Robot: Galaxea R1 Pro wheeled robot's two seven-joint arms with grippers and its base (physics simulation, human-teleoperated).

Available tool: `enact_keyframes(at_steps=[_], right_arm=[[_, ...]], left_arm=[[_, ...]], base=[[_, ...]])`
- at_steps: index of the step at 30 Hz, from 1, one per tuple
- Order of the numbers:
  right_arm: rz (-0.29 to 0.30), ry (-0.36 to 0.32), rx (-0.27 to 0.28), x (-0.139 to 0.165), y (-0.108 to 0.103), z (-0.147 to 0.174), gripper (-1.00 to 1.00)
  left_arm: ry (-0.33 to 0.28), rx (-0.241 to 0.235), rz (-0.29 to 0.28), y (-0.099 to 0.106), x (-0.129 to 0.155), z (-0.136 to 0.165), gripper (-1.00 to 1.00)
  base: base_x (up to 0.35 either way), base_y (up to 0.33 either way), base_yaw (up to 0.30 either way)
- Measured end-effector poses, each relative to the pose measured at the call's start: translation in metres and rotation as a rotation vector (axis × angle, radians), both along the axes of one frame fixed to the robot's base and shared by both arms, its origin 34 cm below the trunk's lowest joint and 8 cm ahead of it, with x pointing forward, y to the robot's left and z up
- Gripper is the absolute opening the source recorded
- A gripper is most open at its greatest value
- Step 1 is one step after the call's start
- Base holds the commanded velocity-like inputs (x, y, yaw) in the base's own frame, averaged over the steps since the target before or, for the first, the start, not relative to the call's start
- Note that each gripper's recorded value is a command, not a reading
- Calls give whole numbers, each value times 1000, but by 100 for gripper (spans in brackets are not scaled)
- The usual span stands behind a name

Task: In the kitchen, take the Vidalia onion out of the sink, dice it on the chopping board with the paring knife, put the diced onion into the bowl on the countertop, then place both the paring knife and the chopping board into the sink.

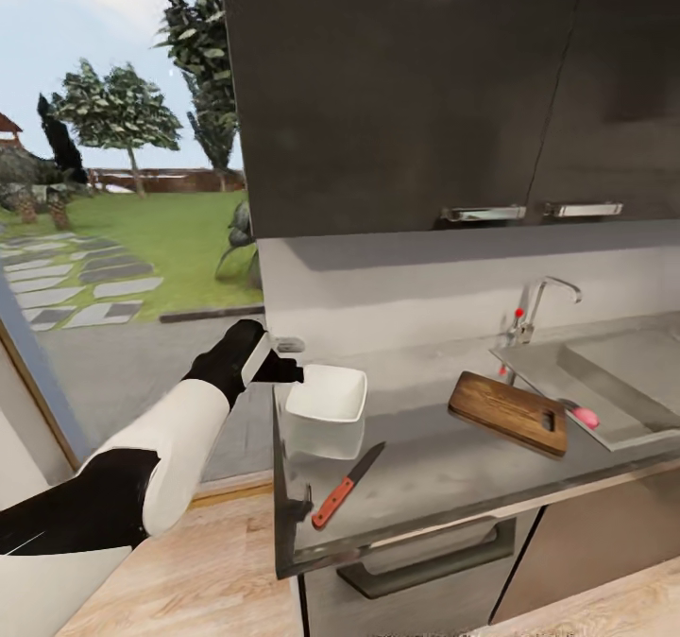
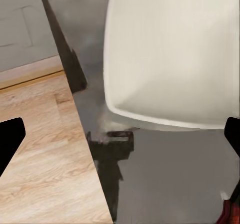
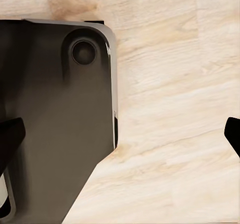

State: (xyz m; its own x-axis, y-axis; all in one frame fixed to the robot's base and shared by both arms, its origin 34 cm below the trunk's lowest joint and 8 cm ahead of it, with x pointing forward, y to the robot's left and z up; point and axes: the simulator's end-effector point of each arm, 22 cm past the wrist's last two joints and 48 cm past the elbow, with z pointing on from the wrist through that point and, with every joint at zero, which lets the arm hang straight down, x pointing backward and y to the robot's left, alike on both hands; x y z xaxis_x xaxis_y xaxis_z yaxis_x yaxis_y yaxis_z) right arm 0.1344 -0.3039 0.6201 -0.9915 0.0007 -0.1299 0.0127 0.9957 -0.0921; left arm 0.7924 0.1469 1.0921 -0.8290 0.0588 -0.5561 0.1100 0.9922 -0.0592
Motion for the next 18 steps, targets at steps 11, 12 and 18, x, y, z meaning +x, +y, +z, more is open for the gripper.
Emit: enact_keyframes(at_steps=[11,12,18], right_arm=[[0,0,0,0,0,0,100],[0,0,0,0,0,0,100],[0,4,0,-1,0,0,100]], left_arm=[[15,6,4,3,-3,-7,100],[29,9,5,5,-5,-12,100],[41,27,39,30,-4,-26,100]], base=[[0,0,-173],[0,0,-18],[0,0,-6]])
